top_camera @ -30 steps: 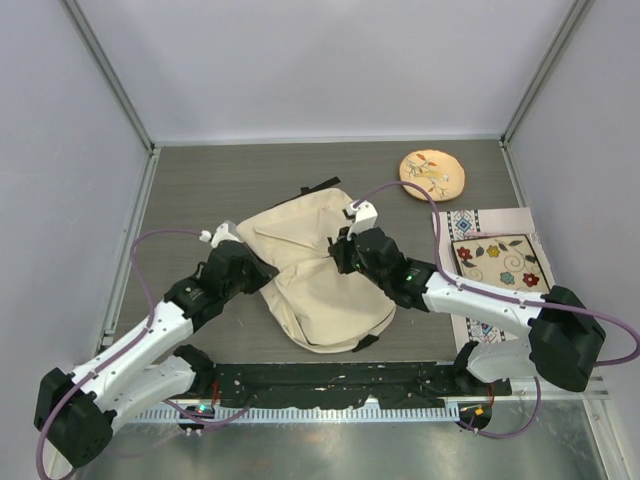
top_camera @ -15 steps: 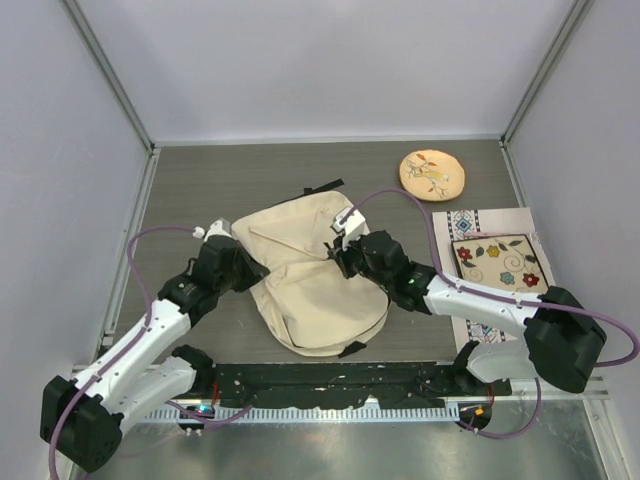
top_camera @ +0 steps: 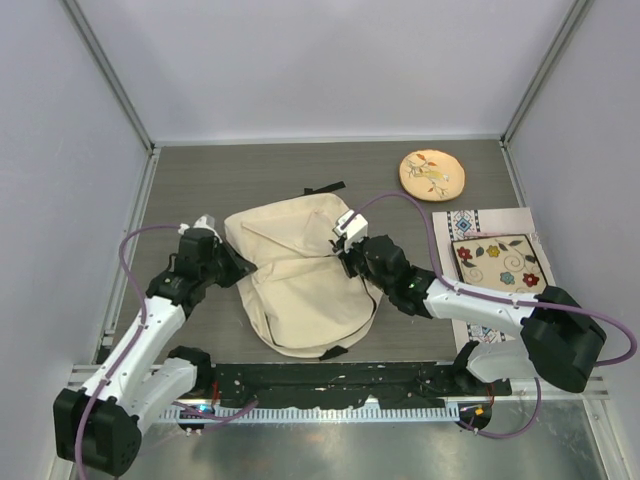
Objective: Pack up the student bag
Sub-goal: Zip the student bag at the center of the board.
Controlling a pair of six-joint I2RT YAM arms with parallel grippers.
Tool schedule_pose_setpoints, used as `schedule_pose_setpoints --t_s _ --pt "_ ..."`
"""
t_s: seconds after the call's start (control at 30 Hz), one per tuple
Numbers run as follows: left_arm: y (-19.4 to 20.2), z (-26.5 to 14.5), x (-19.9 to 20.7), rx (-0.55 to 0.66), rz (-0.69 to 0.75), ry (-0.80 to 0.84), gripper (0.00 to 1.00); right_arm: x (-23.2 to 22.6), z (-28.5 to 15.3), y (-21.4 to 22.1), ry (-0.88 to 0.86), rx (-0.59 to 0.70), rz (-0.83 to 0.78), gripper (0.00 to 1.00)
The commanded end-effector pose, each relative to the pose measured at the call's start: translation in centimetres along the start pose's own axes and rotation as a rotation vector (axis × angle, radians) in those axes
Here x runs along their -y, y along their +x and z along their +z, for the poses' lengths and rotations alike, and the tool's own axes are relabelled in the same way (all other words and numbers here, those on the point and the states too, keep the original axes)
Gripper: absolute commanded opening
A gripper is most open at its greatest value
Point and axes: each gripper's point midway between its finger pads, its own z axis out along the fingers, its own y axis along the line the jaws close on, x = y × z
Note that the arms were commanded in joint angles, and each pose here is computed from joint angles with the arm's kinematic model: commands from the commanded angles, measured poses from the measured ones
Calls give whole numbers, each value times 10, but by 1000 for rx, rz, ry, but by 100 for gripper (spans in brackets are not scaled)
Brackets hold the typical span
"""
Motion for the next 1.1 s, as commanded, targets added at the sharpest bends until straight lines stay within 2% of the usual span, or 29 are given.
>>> schedule_pose_setpoints --t_s 0.0,0.1,0.13,0.2,0.23,0.27,0.33,0.43,0.67,0.77,0.87,1.07 --pt "-23 -4 -21 61 23 -81 0 32 0 1 152 11 12 1" --pt "-22 -3 -12 35 9 -30 2 21 1 8 99 -5 53 1" --pt "-22 -3 -7 33 7 -6 18 19 1 9 90 -2 57 1" --pt "-22 -8 5 22 13 51 32 13 2 9 69 1 104 1" --pt "-24 -14 12 34 18 80 50 9 2 9 52 5 132 1" --pt "-24 -19 17 39 23 103 57 7 3 9 44 6 141 1" --pt "-29 -31 29 64 54 155 69 4 3 9 29 6 163 1" --pt "-33 -53 53 105 177 266 78 2 4 9 25 6 167 1" --pt "-8 -56 102 44 464 395 81 2 7 1 20 19 161 1" --pt "6 -43 119 43 622 355 82 2 7 0 19 19 159 1" --pt "22 -28 132 0 721 348 83 3 7 -3 23 24 165 1" --pt "35 1 124 -58 851 313 83 1 5 -10 13 37 168 1"
